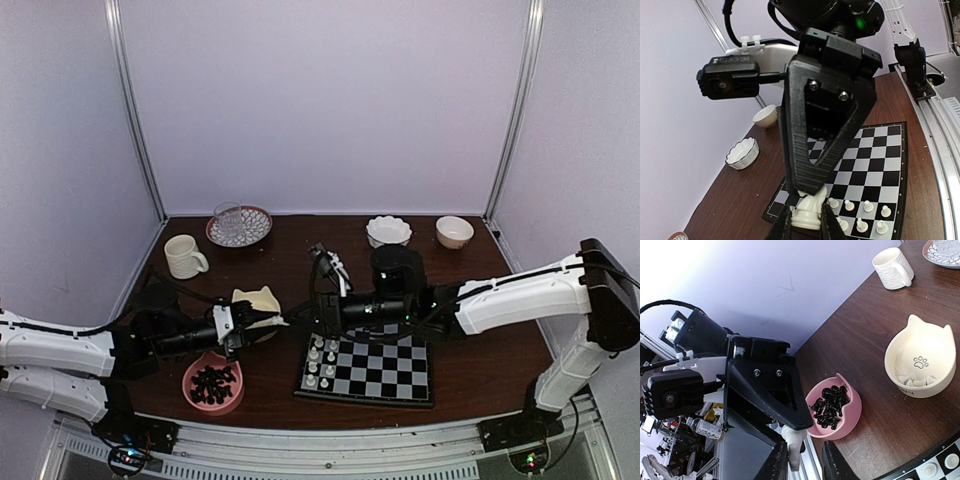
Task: Set up the chess pieces on the board
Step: Pass from the left arm to the right
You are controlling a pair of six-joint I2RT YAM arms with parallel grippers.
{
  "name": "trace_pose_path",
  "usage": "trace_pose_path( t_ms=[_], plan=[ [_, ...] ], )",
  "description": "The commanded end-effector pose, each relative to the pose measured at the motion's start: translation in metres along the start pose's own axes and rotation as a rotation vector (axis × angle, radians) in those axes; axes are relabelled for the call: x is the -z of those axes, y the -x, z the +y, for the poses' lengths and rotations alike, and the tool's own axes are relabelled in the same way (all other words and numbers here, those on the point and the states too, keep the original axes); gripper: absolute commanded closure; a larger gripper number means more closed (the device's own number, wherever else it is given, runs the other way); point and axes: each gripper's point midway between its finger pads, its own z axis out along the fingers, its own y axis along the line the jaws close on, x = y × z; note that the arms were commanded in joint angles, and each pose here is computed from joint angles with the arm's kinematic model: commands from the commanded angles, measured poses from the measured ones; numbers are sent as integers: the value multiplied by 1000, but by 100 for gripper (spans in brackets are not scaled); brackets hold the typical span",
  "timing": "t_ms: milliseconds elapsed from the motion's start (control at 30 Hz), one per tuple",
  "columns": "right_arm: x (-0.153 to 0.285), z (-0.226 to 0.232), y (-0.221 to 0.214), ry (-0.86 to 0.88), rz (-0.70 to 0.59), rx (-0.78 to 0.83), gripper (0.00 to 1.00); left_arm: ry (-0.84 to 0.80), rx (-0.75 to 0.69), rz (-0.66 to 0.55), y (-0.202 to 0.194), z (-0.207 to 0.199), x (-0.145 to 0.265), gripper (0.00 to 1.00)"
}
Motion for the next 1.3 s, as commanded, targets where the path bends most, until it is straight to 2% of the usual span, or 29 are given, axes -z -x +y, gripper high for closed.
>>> trace_pose_path(
  t_ms=[0,267,433,700,733,867,967,1100,1267],
  plan=[
    [-5,9,10,31,-28,6,76,12,-2,-58,15,2,4,100],
    [-6,13,8,47,-21,-6,79,21,-5,-48,13,4,4,100],
    [-7,16,4,70,-5,-11,76,22,-9,-45,13,4,4,100],
    [-7,17,3,73,2,-13,100,19,-8,-41,11,3,3,99],
    [-6,17,4,65,4,-5,100,18,-8,-41,12,3,3,94],
    [4,6,14,-44,7,56,100,16,1,-43,11,3,3,62],
    [20,-3,32,-114,-3,90,100,29,16,-35,9,4,3,45],
    [46,-35,58,-285,8,130,100,93,96,-3,4,16,3,32],
    [69,-75,79,-492,118,211,100,274,318,80,-11,48,5,17]
  ],
)
